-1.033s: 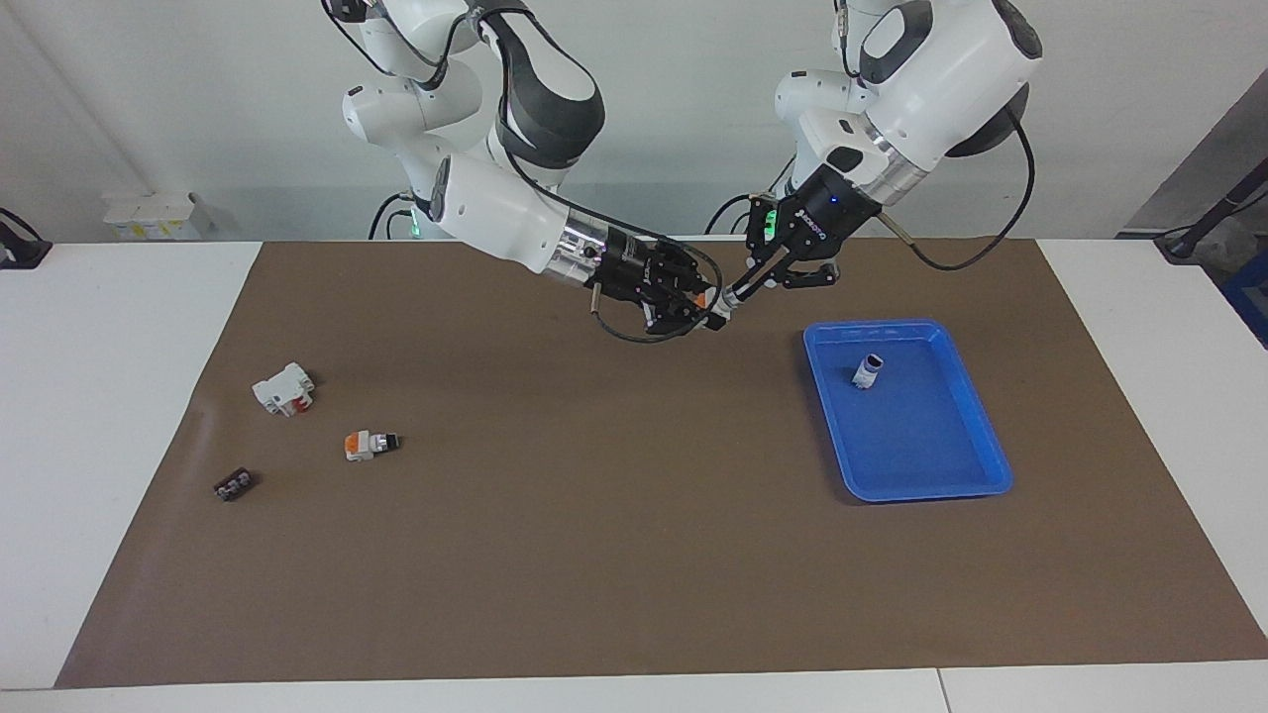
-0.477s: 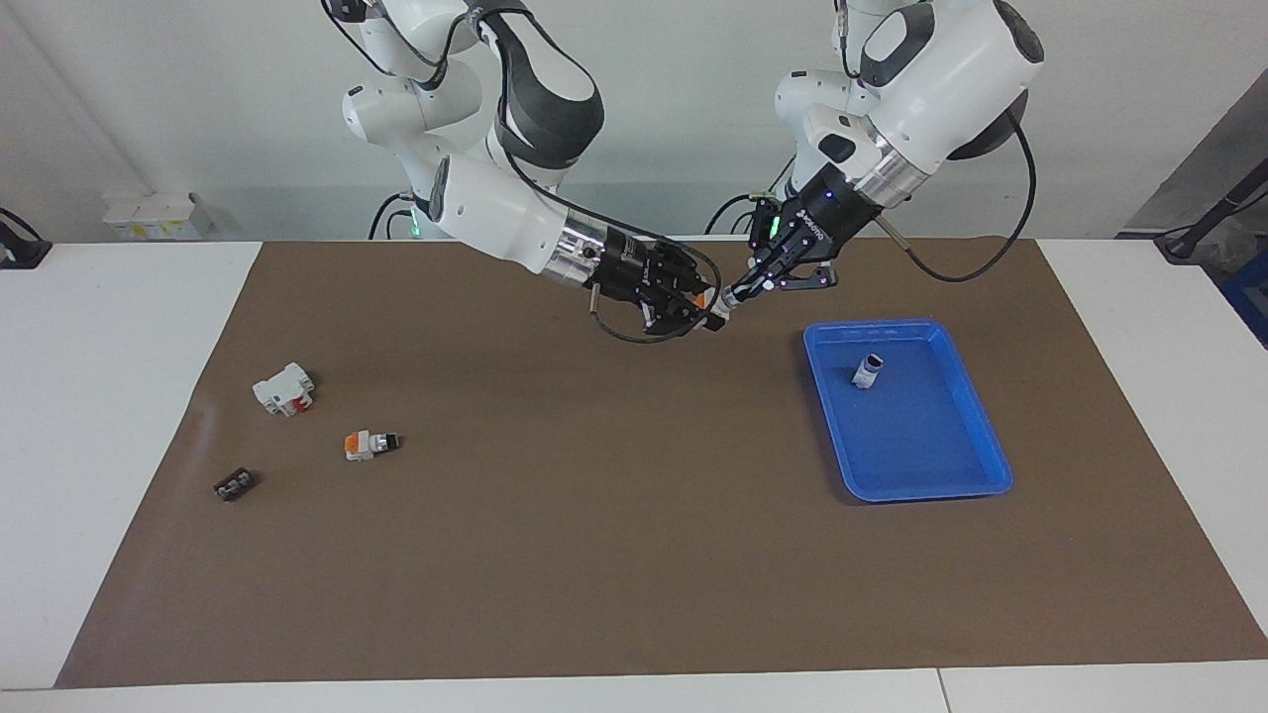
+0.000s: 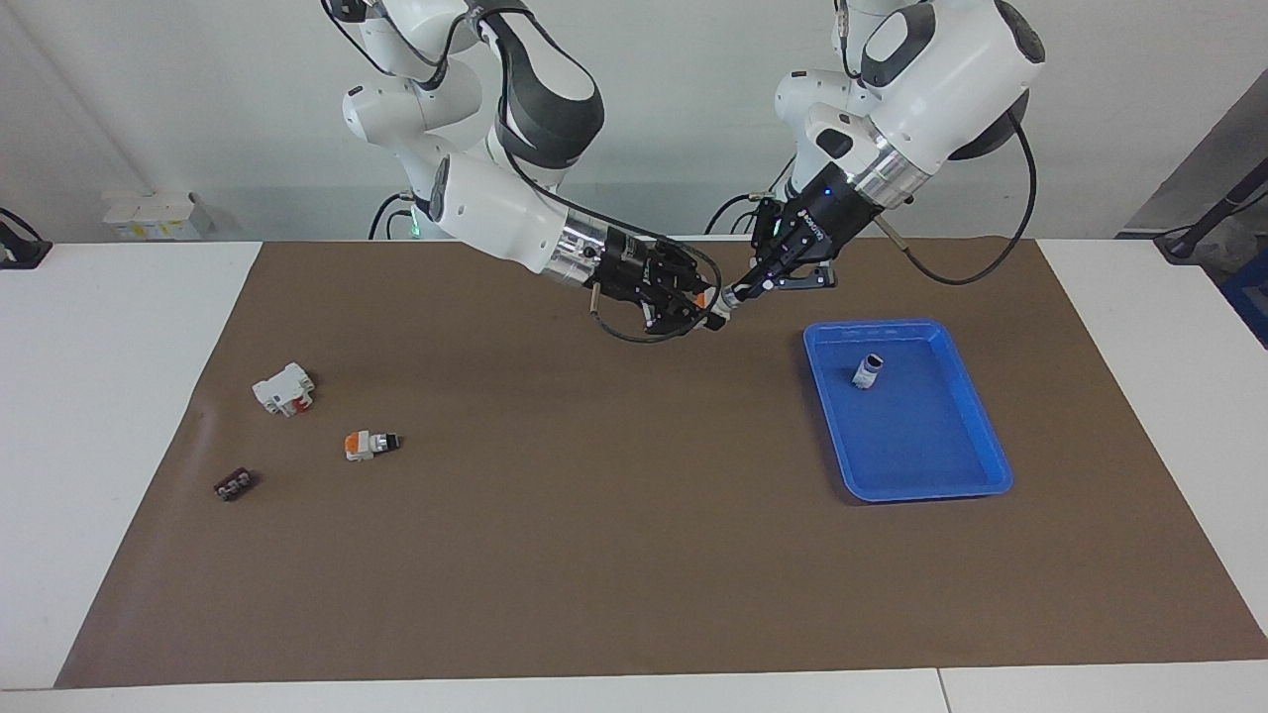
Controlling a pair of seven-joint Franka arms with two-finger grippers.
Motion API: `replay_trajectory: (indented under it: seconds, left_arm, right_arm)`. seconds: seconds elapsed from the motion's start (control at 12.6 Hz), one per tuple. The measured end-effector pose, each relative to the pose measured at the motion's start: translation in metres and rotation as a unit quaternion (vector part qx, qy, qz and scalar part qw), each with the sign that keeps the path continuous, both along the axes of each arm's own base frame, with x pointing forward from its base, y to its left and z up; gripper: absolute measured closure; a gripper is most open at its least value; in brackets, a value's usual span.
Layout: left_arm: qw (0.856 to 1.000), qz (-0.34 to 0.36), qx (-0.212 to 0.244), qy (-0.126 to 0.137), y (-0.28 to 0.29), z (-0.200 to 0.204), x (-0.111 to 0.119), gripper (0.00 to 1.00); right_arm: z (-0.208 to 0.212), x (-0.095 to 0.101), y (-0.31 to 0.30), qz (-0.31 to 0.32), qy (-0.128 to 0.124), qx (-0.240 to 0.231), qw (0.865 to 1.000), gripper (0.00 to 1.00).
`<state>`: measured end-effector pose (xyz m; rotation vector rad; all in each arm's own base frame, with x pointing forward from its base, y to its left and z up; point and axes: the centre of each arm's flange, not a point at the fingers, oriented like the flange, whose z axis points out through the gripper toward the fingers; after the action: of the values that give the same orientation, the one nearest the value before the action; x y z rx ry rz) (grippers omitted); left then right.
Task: Turn and place switch with both arms
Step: 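Open the right gripper and pull it back from the switch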
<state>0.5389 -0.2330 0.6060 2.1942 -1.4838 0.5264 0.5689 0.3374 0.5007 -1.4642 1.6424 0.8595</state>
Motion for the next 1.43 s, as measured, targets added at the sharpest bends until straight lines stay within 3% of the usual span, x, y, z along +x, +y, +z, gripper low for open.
replay_trajectory:
  seconds: [0.48,0.56,0.72,0.87,1.11,1.43]
  left_arm:
    - [1.000,-0.005,0.000,-0.004,0.001,0.001,-0.001,0.90]
    - [1.000,-0.006,0.003,-0.008,0.001,0.003,-0.001,0.90]
    - [1.000,-0.001,0.011,-0.017,0.010,0.006,0.001,0.90]
    - [0.999,-0.002,0.034,-0.020,0.015,0.000,0.000,0.90]
    - [0.998,-0.004,0.058,-0.024,0.018,-0.010,-0.002,0.90]
    - [0.991,-0.013,0.124,-0.039,0.029,-0.024,-0.003,0.90]
  right_arm:
    - [0.001,0.000,0.000,0.000,-0.001,0.000,1.000,0.59]
    - [0.002,0.000,0.000,0.000,-0.001,0.000,1.000,0.52]
    - [0.008,-0.002,-0.002,0.006,-0.013,-0.011,1.000,0.28]
    - [0.021,-0.005,-0.006,0.015,-0.035,-0.028,0.999,0.03]
    - [0.053,-0.013,-0.023,0.038,-0.092,-0.085,0.991,0.00]
    - [0.089,-0.018,-0.068,0.069,-0.172,-0.206,0.961,0.00]
